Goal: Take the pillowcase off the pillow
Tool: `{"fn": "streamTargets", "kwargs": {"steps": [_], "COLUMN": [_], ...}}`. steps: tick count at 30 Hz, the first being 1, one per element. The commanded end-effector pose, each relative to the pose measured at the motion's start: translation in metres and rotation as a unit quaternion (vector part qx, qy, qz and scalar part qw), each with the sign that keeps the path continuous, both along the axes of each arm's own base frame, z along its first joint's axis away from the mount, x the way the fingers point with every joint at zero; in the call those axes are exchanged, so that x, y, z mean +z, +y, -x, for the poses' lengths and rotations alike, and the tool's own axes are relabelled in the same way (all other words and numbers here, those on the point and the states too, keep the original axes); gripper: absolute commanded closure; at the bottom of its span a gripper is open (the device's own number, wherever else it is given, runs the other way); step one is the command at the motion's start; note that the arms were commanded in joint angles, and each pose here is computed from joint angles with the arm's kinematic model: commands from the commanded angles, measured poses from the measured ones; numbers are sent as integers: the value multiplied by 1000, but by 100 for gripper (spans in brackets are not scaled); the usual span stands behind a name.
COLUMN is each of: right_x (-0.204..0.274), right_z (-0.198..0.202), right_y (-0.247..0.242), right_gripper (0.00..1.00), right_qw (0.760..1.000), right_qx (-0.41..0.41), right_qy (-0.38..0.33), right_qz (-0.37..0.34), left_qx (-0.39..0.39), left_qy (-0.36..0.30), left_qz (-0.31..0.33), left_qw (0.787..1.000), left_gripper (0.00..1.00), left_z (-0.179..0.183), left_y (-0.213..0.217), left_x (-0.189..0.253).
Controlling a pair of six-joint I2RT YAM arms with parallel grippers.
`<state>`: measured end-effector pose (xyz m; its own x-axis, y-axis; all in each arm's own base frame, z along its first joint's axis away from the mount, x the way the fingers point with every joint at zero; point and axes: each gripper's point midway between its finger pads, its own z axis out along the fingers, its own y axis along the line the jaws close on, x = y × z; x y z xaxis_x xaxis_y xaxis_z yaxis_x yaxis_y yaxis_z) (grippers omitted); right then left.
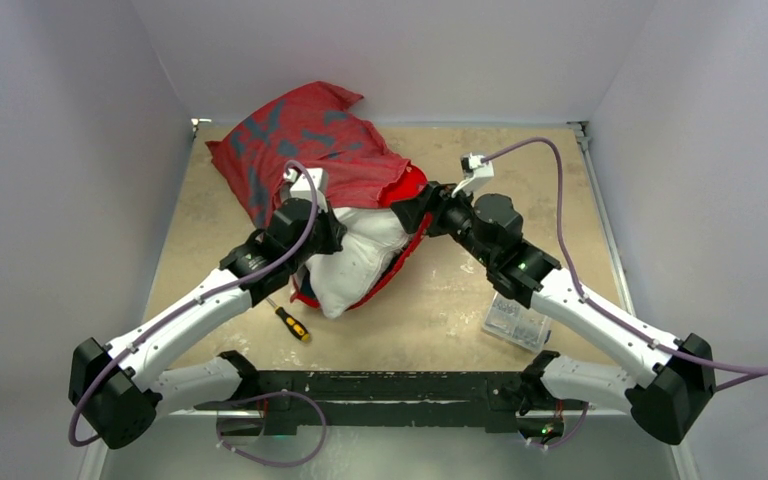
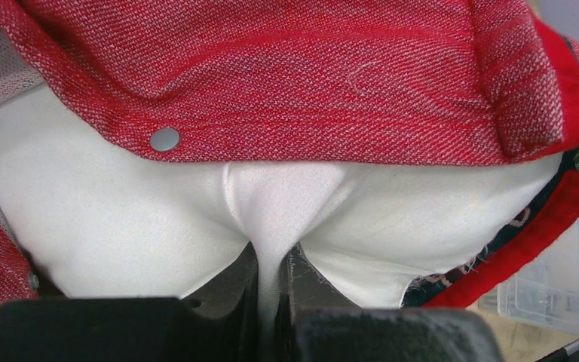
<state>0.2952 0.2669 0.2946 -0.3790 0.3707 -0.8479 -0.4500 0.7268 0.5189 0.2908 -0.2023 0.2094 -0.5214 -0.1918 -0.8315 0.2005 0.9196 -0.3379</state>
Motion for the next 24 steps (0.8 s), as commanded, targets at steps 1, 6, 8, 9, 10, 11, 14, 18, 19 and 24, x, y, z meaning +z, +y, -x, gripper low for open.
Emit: {"fn": "streamTargets", "kwargs": {"steps": [1, 6, 8, 9, 10, 11, 14, 18, 19, 24], "right_x": [-17, -53, -62, -65, -70, -73, -80, -87, -90, -105], "right_z": [-12, -21, -25, -28, -31, -34, -44, -57, -60, -68], "right_y": [-16, -23, -32, -37, -42, -46, -57, -62, -62, -42], "right_gripper": [22, 18, 12, 10, 9, 8, 8, 12, 12, 14], "right_qw": [998, 994, 990, 987, 986, 984, 983, 985, 985, 992], "right_qx": [-56, -96, -126, -141, -151, -160, -168, -156, -152, -100], "right_qy": [16, 55, 66, 71, 75, 77, 78, 77, 77, 78], "right_qz": [3, 20, 18, 16, 16, 13, 9, 6, 5, -2], "left_qx": [13, 17, 24, 30, 36, 42, 58, 76, 77, 69], "left_qy": [-62, -61, -62, -63, -65, -65, -69, -77, -80, -98], "left_qz": [29, 27, 22, 17, 14, 9, -2, -8, -6, 29], "left_qw": [998, 998, 998, 997, 997, 997, 996, 994, 994, 992], "left_gripper": [100, 100, 100, 100, 100, 100, 100, 100, 100, 100], "left_z": [-15, -11, -7, -5, -3, -1, 7, 20, 23, 38], "left_y": [-2, 3, 10, 14, 20, 25, 41, 61, 64, 69], "left_x": [53, 55, 56, 57, 59, 59, 64, 73, 76, 95]}}
